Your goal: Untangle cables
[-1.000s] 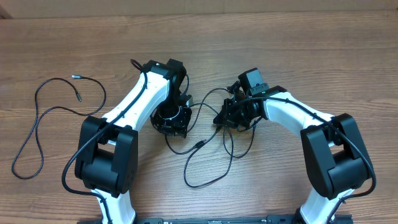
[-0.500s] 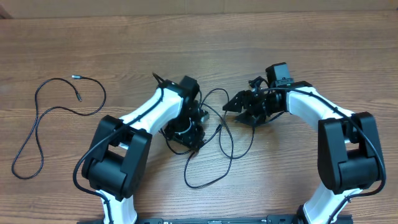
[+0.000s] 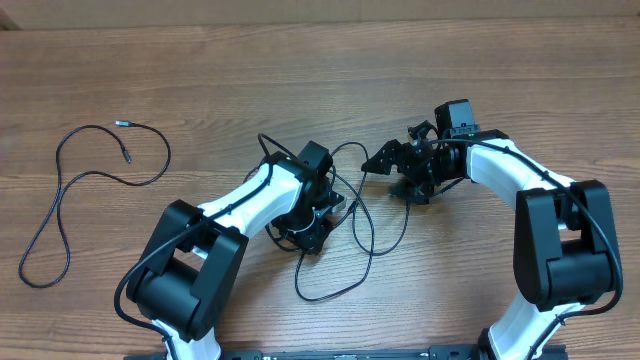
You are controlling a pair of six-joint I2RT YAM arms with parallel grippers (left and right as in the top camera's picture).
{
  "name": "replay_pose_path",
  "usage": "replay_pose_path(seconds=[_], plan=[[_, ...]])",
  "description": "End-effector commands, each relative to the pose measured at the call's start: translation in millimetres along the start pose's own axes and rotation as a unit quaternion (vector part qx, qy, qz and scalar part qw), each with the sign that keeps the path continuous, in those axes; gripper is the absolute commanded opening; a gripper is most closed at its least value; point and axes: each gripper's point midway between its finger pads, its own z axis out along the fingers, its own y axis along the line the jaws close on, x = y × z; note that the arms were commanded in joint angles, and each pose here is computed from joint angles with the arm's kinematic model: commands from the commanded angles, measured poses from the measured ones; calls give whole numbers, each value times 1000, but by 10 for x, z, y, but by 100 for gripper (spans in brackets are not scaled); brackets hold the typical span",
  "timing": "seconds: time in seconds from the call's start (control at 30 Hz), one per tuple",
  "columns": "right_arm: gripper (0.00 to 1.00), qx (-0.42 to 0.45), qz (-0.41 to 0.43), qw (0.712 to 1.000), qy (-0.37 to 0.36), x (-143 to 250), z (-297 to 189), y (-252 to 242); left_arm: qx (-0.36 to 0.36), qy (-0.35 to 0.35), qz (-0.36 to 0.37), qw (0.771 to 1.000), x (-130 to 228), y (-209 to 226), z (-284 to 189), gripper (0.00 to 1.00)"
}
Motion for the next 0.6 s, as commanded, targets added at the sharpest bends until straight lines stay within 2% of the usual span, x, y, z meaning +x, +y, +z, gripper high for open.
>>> replay_pose_path(seconds=[0.0, 0.1, 0.2, 0.4, 0.57], plan=[[95, -4, -15, 1000, -14, -74, -61, 87, -75, 64, -40, 994, 303, 271, 328, 33], [100, -4, -15, 1000, -14, -74, -61, 86, -85, 63, -47, 993, 294, 262, 336, 26], [100, 9, -14, 1000, -21, -100, -62, 42, -89, 60, -55, 993, 282, 241, 344, 4], [100, 43, -1, 998, -35, -141, -94, -108, -101, 42, -74, 991, 183, 228, 167, 4], [99, 50, -7, 999, -12, -18, -70, -131, -102, -15, -64, 993, -31, 122, -287, 4]])
